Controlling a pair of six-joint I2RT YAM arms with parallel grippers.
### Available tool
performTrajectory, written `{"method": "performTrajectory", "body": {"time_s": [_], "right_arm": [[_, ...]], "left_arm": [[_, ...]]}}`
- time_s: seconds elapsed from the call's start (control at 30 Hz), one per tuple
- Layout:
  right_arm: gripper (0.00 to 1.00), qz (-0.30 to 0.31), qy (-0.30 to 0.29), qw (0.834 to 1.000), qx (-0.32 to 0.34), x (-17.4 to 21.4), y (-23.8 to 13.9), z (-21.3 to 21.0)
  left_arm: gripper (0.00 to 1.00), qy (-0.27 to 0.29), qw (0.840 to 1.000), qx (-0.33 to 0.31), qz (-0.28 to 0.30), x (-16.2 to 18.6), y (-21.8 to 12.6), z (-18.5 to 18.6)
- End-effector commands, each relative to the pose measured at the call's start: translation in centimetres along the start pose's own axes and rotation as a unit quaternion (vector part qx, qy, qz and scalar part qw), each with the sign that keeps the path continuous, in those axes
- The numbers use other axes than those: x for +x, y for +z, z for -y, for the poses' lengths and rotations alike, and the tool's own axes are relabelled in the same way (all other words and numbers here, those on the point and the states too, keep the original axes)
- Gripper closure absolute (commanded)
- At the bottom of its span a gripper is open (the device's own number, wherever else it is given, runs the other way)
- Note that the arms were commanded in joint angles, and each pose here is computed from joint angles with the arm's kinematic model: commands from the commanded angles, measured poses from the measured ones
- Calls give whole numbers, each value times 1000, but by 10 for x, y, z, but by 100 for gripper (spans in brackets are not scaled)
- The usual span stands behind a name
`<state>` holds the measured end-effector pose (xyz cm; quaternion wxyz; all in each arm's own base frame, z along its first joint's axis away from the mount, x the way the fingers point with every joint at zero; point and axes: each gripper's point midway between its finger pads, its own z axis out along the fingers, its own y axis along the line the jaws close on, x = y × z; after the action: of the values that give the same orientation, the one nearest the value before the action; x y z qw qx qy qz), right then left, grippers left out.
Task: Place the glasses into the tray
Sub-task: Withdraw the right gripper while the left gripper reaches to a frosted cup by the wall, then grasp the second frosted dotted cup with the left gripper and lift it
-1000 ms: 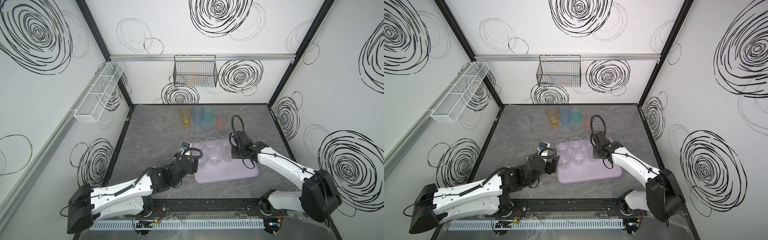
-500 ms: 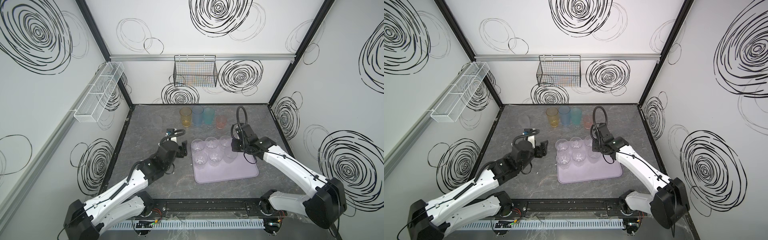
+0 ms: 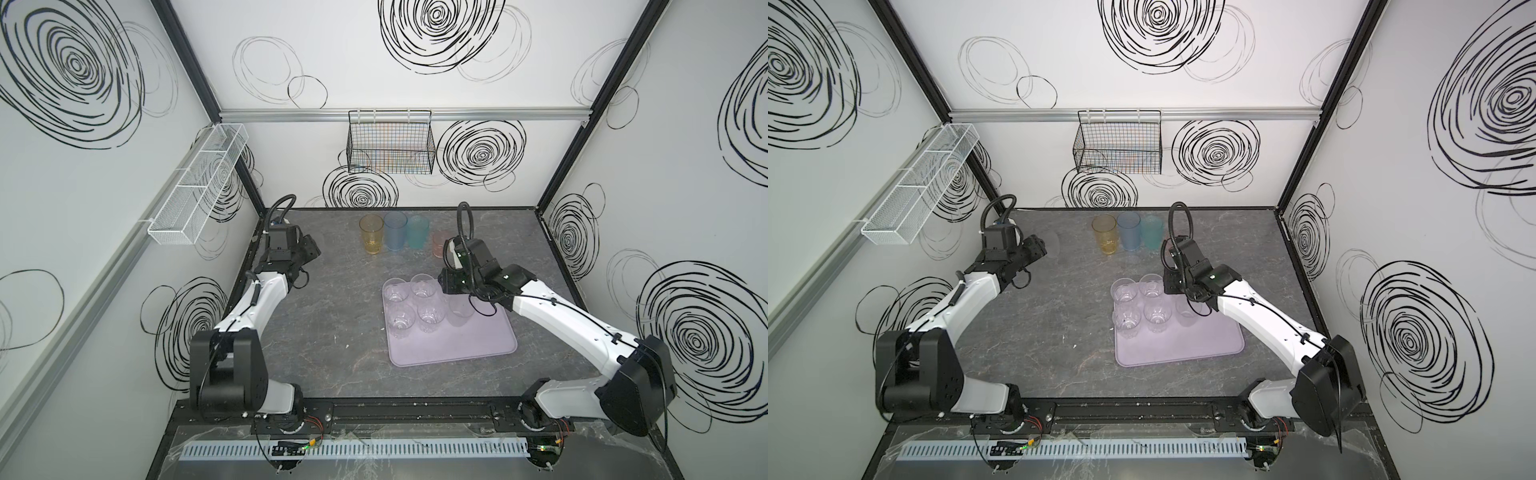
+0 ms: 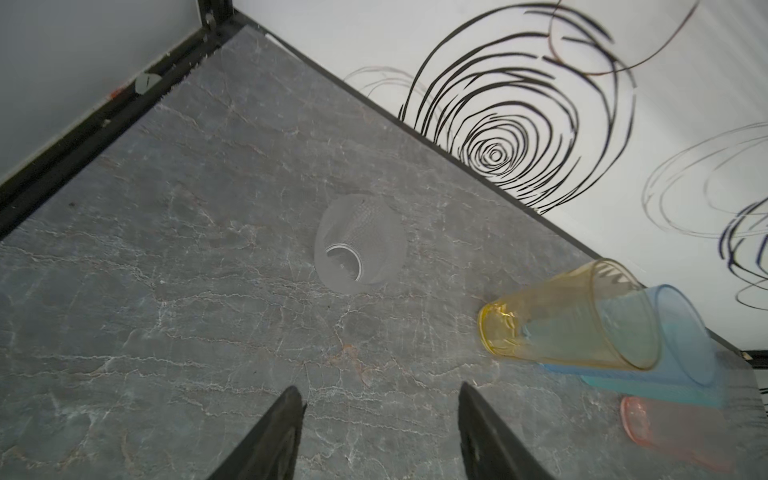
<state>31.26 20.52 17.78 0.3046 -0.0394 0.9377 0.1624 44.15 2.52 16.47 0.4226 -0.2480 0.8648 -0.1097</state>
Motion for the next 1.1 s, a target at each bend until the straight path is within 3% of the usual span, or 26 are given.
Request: {"method": "performTrajectory", "body": {"time_s": [0.0, 0.27, 0.4, 0.6, 0.73, 0.87, 1.07], "right_arm": [[53, 19, -4, 1000, -23, -14, -2, -14], [52, 12, -12, 1000, -15, -3, 8, -7], [52, 9, -11, 1000, -16, 0, 13, -5], [52, -3, -7, 1000, -23, 0, 23, -11], [52, -14, -5, 1000, -12, -2, 25, -10], [52, -16, -3, 1000, -9, 0, 27, -9], [52, -15, -4, 1000, -24, 1, 26, -22]], "left_arm": [[39, -3, 999, 14, 31, -32, 17, 10], [47, 15, 999, -42, -6, -27, 70, -11], [48, 29, 997, -73, -11, -20, 73, -26], [50, 27, 997, -72, -24, -11, 92, -32], [58, 26, 996, -70, -47, 0, 117, -34], [74, 24, 995, -70, -60, 8, 126, -38], [93, 36, 997, -47, -47, -6, 100, -24]]}}
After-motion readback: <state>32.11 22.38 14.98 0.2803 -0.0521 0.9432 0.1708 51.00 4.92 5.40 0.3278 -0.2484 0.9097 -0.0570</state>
